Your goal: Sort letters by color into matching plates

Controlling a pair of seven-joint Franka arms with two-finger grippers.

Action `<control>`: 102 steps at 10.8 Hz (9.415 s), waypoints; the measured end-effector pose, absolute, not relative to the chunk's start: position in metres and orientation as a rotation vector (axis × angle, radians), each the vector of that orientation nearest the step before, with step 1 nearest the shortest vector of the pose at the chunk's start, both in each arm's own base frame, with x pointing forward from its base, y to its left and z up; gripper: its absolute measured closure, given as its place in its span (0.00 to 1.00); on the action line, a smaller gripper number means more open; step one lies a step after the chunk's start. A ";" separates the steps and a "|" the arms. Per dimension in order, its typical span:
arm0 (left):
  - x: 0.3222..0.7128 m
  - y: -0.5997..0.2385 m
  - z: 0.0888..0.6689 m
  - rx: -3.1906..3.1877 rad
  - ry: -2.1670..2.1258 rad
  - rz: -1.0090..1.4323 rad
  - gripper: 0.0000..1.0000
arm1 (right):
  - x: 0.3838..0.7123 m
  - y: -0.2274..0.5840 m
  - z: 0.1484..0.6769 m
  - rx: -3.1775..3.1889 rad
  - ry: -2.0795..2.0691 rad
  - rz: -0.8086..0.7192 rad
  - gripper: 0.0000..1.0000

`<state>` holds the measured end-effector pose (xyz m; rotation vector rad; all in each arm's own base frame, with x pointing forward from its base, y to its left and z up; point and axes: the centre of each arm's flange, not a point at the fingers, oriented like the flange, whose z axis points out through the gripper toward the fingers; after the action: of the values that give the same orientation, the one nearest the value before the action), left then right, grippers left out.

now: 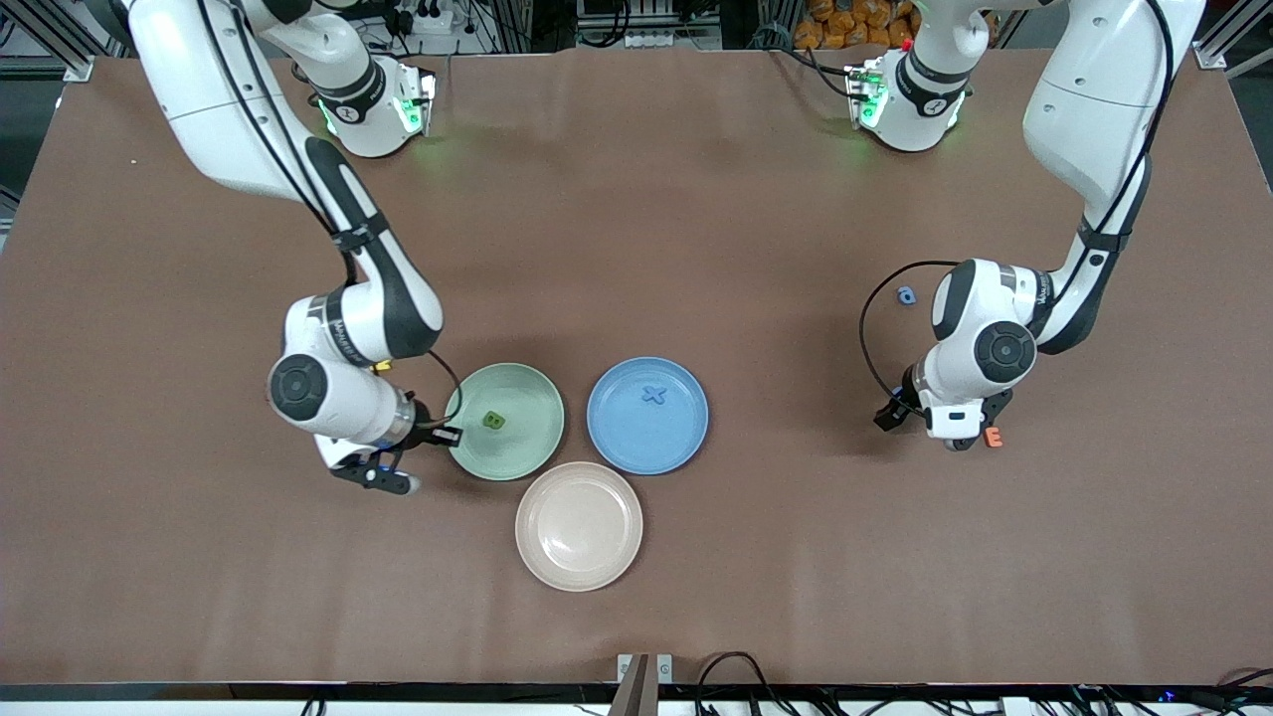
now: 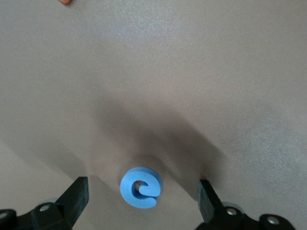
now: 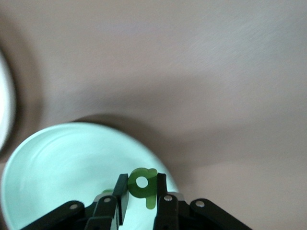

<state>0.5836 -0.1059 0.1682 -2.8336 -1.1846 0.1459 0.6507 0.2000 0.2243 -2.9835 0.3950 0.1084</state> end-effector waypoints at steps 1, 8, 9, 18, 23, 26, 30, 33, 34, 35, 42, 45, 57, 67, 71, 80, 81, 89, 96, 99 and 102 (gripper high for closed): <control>0.582 -0.103 0.169 -2.838 -1.185 0.129 0.00 | 0.644 0.220 0.225 -2.975 0.400 0.120 0.73; 0.580 -0.094 0.176 -2.873 -1.300 -0.030 0.00 | 0.628 0.267 0.229 -2.979 0.363 0.126 0.35; 0.580 -0.094 0.179 -2.875 -1.302 -0.036 0.00 | 0.630 0.258 0.235 -2.990 0.312 0.129 0.19; 0.568 -0.100 0.171 -2.897 -1.293 -0.051 0.07 | 0.663 0.086 0.260 -3.104 0.174 -0.017 0.00; 0.570 -0.101 0.178 -2.902 -1.294 -0.068 0.65 | 0.634 0.025 0.225 -3.123 0.078 -0.036 0.00; 0.570 -0.102 0.179 -2.906 -1.291 -0.073 0.65 | 0.616 -0.012 0.220 -3.129 0.037 -0.051 0.00; 0.577 -0.128 0.198 -2.961 -1.251 -0.115 0.65 | 0.607 -0.035 0.211 -3.131 0.060 -0.018 0.00; 0.585 -0.156 0.219 -2.986 -1.206 -0.090 0.65 | 0.600 -0.037 0.198 -3.130 0.067 0.001 0.00; 0.587 -0.165 0.225 -2.988 -1.215 -0.084 0.65 | 0.598 -0.038 0.194 -3.129 0.069 0.008 0.00; 0.588 -0.177 0.231 -2.992 -1.225 -0.076 0.65 | 0.596 -0.039 0.191 -3.129 0.074 0.010 0.00; 0.589 -0.270 0.287 -3.005 -1.285 -0.031 0.65 | 0.590 -0.040 0.171 -3.126 0.079 -0.021 0.04; 0.582 -0.305 0.301 -3.038 -1.270 -0.053 0.65 | 0.590 -0.039 0.171 -3.126 0.076 -0.022 0.22; 0.526 -0.470 0.301 -3.175 -1.134 0.004 0.65 | 0.601 -0.032 0.192 -3.126 -0.051 -0.007 0.68; 0.547 -0.462 0.297 -3.161 -0.992 -0.161 0.00 | 0.613 0.096 0.234 -3.033 0.283 0.000 0.68; 0.594 -0.380 0.317 -3.083 -0.770 -0.124 0.00 | 0.602 0.167 0.239 -3.017 0.368 0.004 0.68; 0.646 -0.193 0.333 -3.039 -0.396 0.004 0.00 | 0.582 0.258 0.253 -2.977 0.408 0.004 0.67; 0.649 -0.179 0.334 -3.040 -0.380 0.008 0.00 | 0.584 0.253 0.253 -2.983 0.369 0.000 0.62; 0.647 -0.169 0.334 -3.045 -0.295 0.056 0.00 | 0.591 0.239 0.255 -2.991 0.308 -0.010 0.00; 0.654 -0.111 0.349 -3.047 -0.259 0.096 0.00 | 0.624 0.150 0.261 -3.043 -0.014 -0.062 0.00; 0.649 -0.108 0.345 -3.051 -0.257 0.132 0.00 | 0.633 0.107 0.261 -3.070 -0.118 -0.079 0.00; 0.626 -0.112 0.333 -3.052 -0.192 0.200 0.00 | 0.639 0.053 0.260 -3.116 -0.177 -0.082 0.00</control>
<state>0.6264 -0.1121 0.3332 -3.0521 -0.1919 0.1999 0.6386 0.0531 0.2604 -3.1156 -0.1771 -0.0816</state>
